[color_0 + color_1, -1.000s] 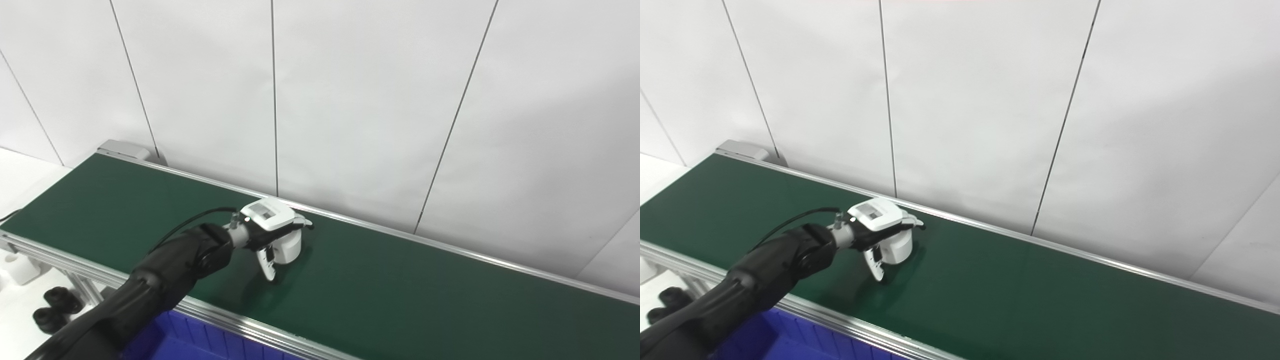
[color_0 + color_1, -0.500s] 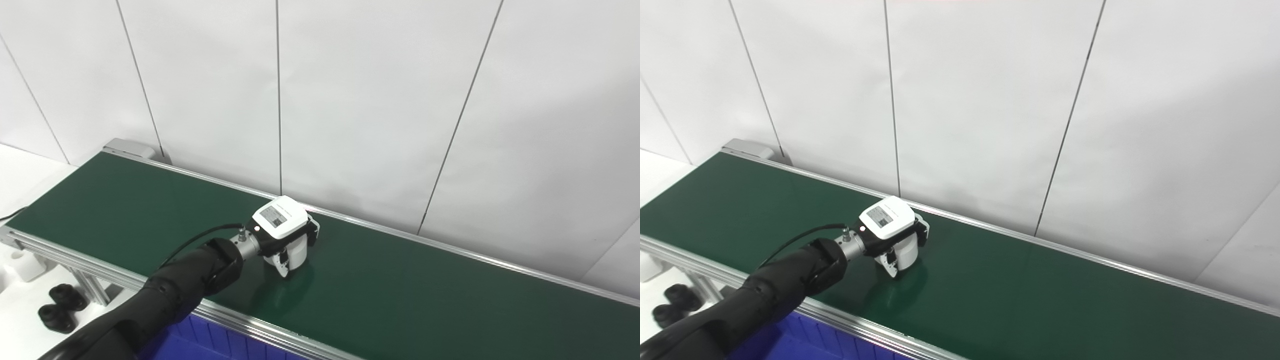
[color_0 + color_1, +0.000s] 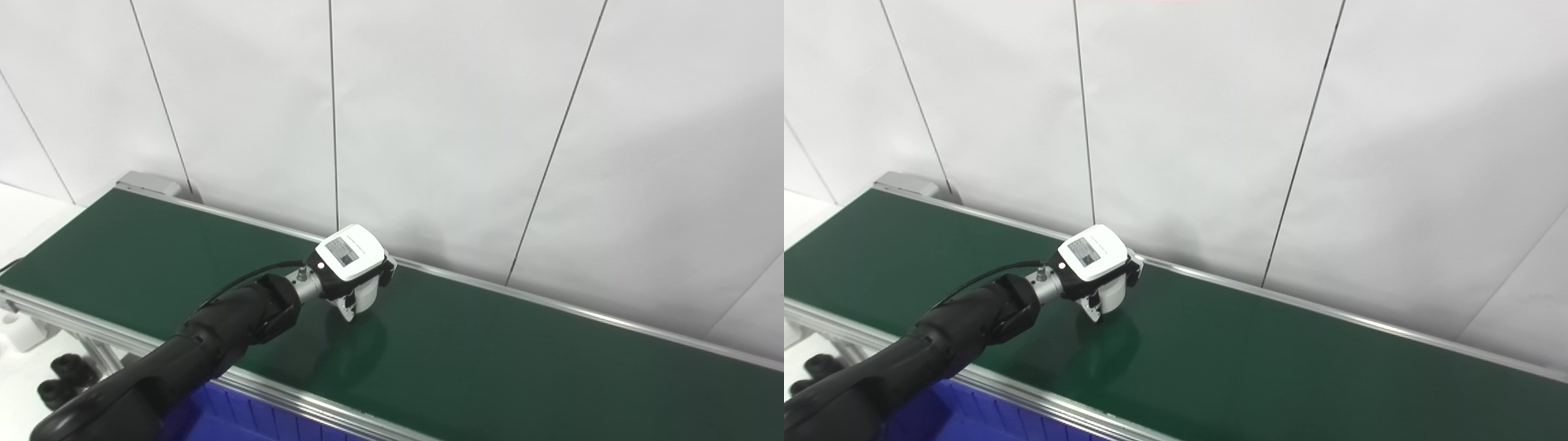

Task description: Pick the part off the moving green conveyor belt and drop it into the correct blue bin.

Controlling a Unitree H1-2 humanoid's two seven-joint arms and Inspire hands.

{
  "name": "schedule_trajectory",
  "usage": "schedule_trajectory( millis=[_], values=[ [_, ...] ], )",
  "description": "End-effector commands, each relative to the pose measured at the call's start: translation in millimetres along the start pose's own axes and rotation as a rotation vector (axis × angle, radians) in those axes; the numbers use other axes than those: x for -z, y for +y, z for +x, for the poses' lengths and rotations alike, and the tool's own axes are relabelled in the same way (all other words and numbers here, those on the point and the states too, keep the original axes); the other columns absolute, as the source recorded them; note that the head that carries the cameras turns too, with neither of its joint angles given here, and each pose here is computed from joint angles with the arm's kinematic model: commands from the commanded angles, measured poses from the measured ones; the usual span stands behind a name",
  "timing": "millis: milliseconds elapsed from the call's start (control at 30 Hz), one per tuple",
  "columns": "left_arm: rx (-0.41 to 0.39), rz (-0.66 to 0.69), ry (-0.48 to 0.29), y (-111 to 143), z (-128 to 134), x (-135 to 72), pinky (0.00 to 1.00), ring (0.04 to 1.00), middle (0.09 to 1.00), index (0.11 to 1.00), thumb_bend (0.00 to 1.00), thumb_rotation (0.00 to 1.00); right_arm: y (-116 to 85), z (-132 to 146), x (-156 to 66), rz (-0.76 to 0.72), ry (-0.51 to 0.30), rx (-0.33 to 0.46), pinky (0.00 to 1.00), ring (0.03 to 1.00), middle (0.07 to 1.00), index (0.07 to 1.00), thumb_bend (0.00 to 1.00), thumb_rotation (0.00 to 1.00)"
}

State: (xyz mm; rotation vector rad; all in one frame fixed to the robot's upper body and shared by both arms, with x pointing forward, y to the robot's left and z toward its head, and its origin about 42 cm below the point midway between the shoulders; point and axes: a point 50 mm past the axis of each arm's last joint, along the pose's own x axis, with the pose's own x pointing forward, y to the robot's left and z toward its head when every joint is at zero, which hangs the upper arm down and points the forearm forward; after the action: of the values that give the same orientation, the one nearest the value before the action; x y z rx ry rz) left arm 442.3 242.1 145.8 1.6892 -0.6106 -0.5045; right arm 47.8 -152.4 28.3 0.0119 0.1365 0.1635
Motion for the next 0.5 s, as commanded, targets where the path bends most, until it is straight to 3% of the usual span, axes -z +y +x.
schedule_trajectory(
  millis=[0, 133, 233, 333, 467],
  values=[
    [-0.129, 0.018, -0.023, 50, 4, 11, 0.34, 0.421, 0.469, 0.521, 0.50, 0.00, 4, 0, -13, 0.011, -0.056, 0.000, 1.00, 0.971, 0.993, 1.000, 0.95, 0.96],
    [-0.217, -0.020, -0.110, 98, -20, -14, 0.34, 0.375, 0.495, 0.540, 0.50, 0.00, 3, -1, -24, 0.005, -0.075, 0.007, 1.00, 0.979, 0.989, 1.000, 0.95, 0.97],
    [-0.239, -0.050, -0.145, 125, -43, -33, 0.32, 0.364, 0.492, 0.544, 0.49, 0.00, 0, 0, -32, 0.002, -0.106, 0.011, 1.00, 0.980, 0.989, 1.000, 0.92, 1.00],
    [-0.268, -0.107, -0.172, 139, -69, -52, 0.31, 0.407, 0.478, 0.528, 0.50, 0.00, -4, 2, -40, -0.001, -0.126, 0.007, 1.00, 0.977, 0.988, 1.000, 0.92, 1.00],
    [-0.226, -0.179, -0.146, 141, -96, -68, 0.30, 0.428, 0.479, 0.512, 0.50, 0.00, -6, 2, -47, 0.006, -0.127, 0.010, 1.00, 0.983, 0.994, 1.000, 0.92, 1.00]
  ],
)
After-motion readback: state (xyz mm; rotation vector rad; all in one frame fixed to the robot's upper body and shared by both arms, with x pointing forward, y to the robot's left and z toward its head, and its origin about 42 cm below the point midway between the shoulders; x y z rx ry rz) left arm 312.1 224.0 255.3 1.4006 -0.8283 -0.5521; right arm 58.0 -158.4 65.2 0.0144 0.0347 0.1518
